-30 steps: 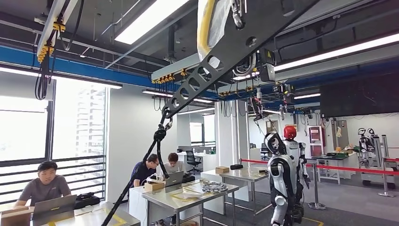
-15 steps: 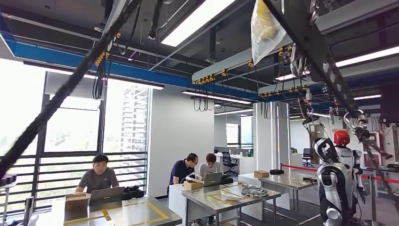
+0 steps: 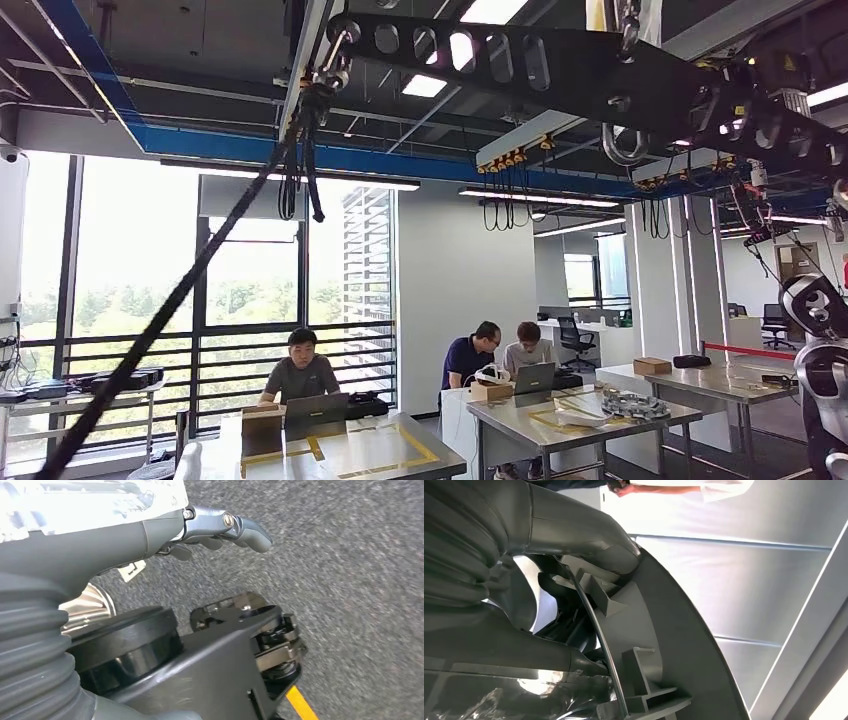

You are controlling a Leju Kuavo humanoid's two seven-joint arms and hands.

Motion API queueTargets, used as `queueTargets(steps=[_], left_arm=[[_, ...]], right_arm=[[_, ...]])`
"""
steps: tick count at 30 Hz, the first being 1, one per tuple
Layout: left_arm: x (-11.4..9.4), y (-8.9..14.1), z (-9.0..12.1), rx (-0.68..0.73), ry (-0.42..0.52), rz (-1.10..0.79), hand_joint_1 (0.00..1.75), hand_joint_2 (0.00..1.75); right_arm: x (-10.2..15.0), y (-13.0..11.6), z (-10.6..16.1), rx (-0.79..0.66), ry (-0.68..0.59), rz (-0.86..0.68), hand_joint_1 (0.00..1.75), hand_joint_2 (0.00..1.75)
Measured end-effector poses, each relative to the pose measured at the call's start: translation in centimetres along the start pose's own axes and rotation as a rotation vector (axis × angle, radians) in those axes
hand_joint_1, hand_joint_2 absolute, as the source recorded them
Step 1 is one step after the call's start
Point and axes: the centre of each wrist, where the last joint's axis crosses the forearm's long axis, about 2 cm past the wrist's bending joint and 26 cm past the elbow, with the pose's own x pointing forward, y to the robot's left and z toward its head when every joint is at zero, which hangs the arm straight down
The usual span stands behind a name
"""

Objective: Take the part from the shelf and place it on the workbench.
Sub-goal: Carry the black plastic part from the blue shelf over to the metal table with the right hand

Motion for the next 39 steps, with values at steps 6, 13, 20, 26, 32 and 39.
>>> queueTargets(steps=[6, 13, 20, 26, 32, 39], left_arm=[[-0.04, 0.24, -0.03, 0.002, 0.0, -0.013, 0.0, 1.75], [-0.19, 0.45, -0.02, 0.005, 0.003, -0.017, 0.0, 1.75], [-0.14, 0.5, -0.04, 0.006, 0.001, -0.017, 0.0, 1.75], [-0.03, 0.52, -0.08, 0.006, -0.002, -0.017, 0.0, 1.75], [-0.02, 0.57, -0.09, 0.006, -0.002, -0.018, 0.0, 1.75], [-0.31, 0.59, -0.01, 0.006, 0.003, -0.019, 0.0, 1.75]], right_arm=[[-0.02, -0.05, -0.01, -0.005, 0.0, 0.002, 1.75, 1.75], [-0.01, -0.08, 0.01, -0.012, -0.004, 0.008, 1.75, 1.75], [-0.1, 0.01, 0.2, -0.015, -0.002, 0.005, 1.75, 1.75], [-0.11, 0.0, 0.19, -0.015, -0.002, 0.005, 1.75, 1.75], [-0.07, -0.01, 0.12, -0.015, -0.006, 0.007, 1.75, 1.75], [-0.12, 0.04, 0.17, -0.015, -0.004, 0.006, 1.75, 1.75]])
